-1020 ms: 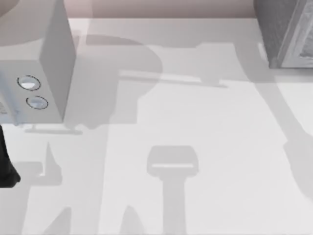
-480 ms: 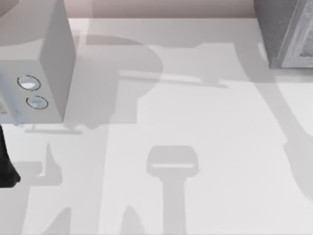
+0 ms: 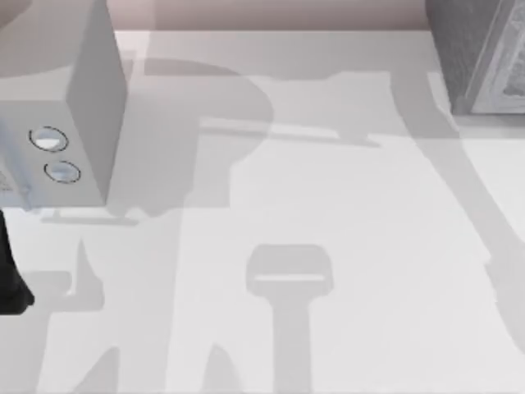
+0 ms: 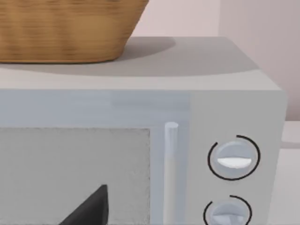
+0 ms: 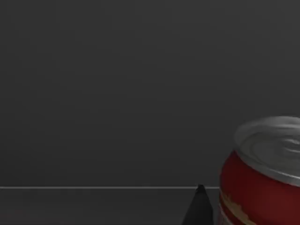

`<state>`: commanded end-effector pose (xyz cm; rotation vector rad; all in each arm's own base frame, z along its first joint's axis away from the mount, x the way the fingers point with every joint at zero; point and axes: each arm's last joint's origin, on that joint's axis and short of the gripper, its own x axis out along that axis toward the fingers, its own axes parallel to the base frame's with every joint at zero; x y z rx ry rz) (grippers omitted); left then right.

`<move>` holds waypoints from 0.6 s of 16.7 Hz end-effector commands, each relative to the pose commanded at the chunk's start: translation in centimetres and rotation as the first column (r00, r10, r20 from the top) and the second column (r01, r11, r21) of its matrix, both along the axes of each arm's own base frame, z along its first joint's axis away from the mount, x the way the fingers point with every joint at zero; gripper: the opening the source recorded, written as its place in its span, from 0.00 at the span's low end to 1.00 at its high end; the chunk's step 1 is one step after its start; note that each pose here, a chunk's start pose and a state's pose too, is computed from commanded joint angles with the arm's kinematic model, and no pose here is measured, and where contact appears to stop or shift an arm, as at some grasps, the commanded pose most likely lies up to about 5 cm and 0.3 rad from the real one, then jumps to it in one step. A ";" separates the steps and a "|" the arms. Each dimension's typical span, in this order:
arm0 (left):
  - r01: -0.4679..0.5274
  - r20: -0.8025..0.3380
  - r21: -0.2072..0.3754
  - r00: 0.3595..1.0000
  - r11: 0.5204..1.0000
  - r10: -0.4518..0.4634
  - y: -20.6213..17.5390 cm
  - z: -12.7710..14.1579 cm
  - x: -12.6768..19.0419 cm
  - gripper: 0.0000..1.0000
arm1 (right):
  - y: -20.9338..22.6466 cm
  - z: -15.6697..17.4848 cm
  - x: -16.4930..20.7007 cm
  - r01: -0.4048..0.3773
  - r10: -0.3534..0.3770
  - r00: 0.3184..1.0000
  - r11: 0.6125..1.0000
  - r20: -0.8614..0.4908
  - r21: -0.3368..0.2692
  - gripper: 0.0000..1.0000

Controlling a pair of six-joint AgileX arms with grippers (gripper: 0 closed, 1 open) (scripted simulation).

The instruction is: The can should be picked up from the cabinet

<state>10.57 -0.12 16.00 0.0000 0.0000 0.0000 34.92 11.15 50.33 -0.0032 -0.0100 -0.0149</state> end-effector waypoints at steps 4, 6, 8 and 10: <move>0.000 0.000 0.000 1.000 1.000 0.000 0.0 0.0 0.0 1.00 | 0.2 2.8 -7.7 0.000 0.000 1.000 1.000 0.004 0.002 0.00; 0.000 0.000 0.000 1.000 1.000 0.000 0.0 0.0 0.0 1.00 | -0.2 3.6 -11.2 -0.001 0.001 1.000 1.000 0.006 0.004 0.00; 0.000 0.000 0.000 1.000 1.000 0.000 0.0 0.0 0.0 1.00 | -0.5 4.0 -13.3 -0.003 0.003 1.000 1.000 0.004 0.004 0.00; 0.000 0.000 0.000 1.000 1.000 0.000 0.0 0.0 0.0 1.00 | -0.6 4.0 -13.8 -0.003 0.003 1.000 1.000 0.002 0.003 0.00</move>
